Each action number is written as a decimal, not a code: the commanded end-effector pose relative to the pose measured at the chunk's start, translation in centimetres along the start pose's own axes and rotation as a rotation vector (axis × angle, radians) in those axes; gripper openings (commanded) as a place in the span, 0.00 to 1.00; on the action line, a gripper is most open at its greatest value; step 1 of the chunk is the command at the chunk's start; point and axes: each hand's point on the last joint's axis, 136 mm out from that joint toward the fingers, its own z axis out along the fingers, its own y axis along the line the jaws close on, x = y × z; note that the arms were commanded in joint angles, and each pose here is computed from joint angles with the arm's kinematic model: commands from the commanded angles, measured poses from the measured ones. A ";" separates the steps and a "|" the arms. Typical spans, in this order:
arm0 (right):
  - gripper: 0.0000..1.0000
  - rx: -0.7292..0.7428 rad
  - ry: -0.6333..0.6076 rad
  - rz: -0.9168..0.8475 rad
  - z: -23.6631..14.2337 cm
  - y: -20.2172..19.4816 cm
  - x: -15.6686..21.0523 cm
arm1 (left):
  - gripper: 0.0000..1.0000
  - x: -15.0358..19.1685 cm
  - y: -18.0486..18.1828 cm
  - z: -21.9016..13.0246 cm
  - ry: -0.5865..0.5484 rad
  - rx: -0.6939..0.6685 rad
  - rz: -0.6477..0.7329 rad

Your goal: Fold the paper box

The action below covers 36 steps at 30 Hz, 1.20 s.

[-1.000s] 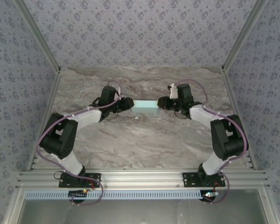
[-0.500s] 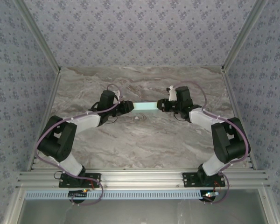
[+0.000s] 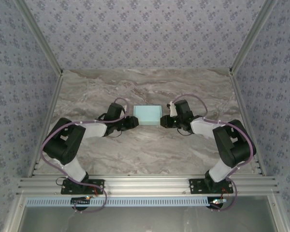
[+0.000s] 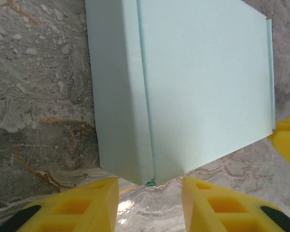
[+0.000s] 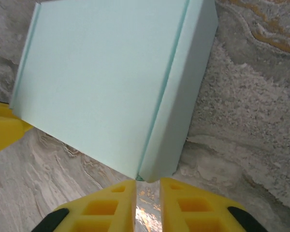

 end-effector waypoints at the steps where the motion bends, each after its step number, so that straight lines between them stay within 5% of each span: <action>1: 0.27 0.060 0.020 -0.027 -0.2 -1.0 0.4 | 0.44 -0.1 0.2 0.0 -0.008 -0.020 0.014; 12: 0.54 0.254 -0.148 -0.209 -7.8 -0.2 -4.0 | 0.65 -3.2 -1.4 -5.8 -0.172 -0.106 0.159; 17: 0.60 0.431 -0.333 -0.302 -13.5 -0.5 -7.2 | 0.72 -5.1 -1.4 -10.3 -0.326 -0.199 0.255; 23: 0.79 0.674 -0.507 -0.354 -19.5 -2.6 -8.9 | 0.83 -7.1 -0.3 -16.4 -0.538 -0.351 0.347; 30: 0.94 0.868 -0.587 -0.273 -22.4 -6.9 -9.2 | 0.99 -9.2 2.5 -21.6 -0.753 -0.547 0.375; 36: 0.99 0.927 -0.602 -0.174 -22.5 -10.3 -8.6 | 0.99 -11.1 4.8 -23.1 -0.849 -0.622 0.376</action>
